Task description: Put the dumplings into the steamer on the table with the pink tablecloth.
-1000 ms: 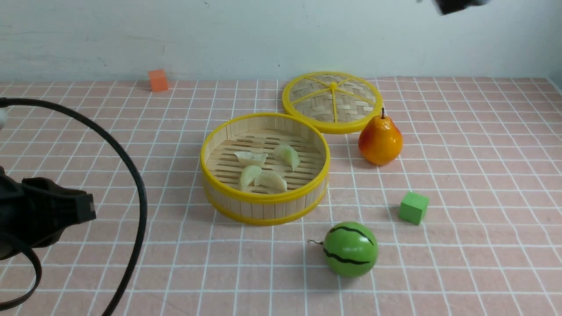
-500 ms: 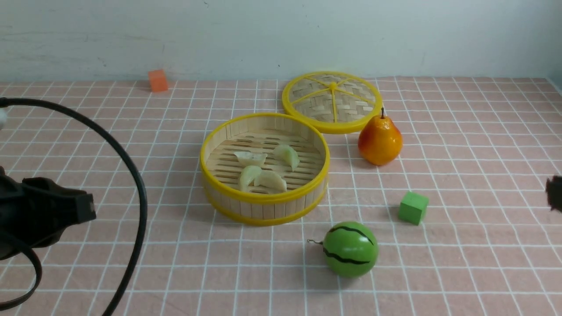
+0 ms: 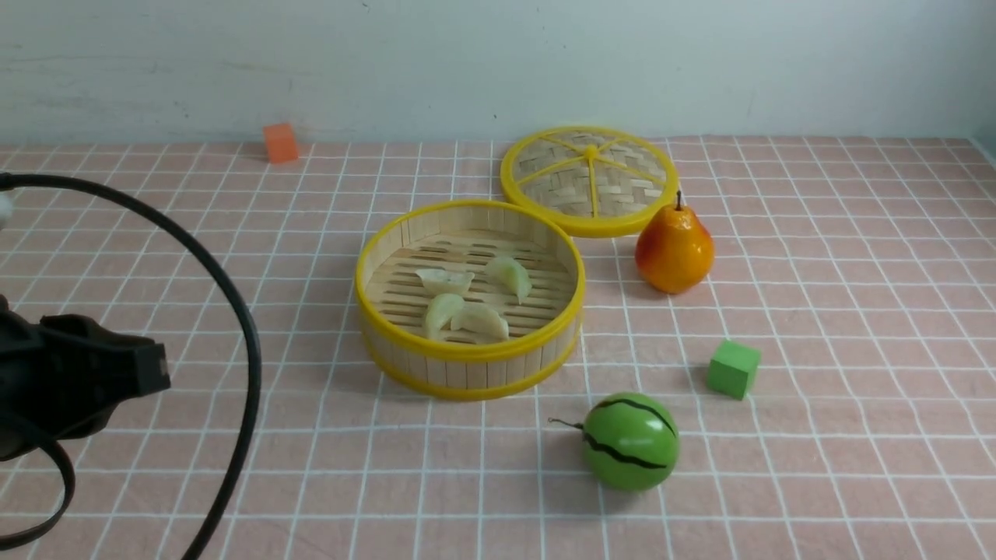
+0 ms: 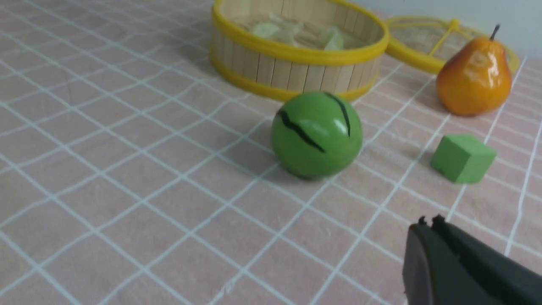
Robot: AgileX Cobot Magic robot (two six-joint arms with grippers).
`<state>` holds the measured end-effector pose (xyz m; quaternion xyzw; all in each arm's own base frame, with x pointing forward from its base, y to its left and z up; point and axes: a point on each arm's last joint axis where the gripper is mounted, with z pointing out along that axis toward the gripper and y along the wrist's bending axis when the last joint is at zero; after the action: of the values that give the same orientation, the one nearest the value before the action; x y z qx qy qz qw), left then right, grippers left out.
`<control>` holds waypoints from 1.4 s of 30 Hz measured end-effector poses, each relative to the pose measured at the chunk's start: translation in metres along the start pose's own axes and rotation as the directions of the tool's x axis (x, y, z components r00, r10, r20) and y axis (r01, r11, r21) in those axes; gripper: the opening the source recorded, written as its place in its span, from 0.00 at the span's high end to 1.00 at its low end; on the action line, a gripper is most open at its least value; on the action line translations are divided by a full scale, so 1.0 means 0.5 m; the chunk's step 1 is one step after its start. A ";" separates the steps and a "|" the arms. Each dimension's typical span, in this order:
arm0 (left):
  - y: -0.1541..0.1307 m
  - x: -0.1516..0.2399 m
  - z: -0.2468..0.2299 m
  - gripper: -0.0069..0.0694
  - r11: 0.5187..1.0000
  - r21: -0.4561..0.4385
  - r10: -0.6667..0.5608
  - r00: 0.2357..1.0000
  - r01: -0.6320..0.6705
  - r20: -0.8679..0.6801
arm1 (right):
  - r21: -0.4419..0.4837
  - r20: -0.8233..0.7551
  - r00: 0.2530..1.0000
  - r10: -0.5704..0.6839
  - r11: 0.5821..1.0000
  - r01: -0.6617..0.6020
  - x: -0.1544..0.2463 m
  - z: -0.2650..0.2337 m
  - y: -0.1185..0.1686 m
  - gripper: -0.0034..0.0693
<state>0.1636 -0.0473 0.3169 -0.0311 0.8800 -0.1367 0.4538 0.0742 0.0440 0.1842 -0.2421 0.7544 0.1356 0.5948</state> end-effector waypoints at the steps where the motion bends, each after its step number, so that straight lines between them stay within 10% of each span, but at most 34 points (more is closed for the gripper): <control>1: 0.000 0.000 0.000 0.72 1.000 0.000 0.000 1.000 0.000 0.000 | 0.000 -0.005 1.000 0.000 1.000 0.000 0.003 -0.002 0.000 0.97; 20: 0.001 0.003 0.012 0.72 1.000 -0.010 0.001 1.000 -0.001 -0.027 | 0.409 -0.056 0.989 0.135 0.907 -0.101 0.044 -0.071 -0.042 0.97; 42: 0.001 0.007 0.033 0.69 1.000 -0.026 0.001 0.998 -0.003 -0.069 | 0.425 -0.060 0.988 0.141 0.900 -0.102 0.045 -0.072 -0.044 0.95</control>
<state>0.1747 -0.0506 0.3049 -0.0312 0.8968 -0.1259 0.4230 0.0518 0.0031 0.1736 -0.0667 0.8053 -0.0041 0.5892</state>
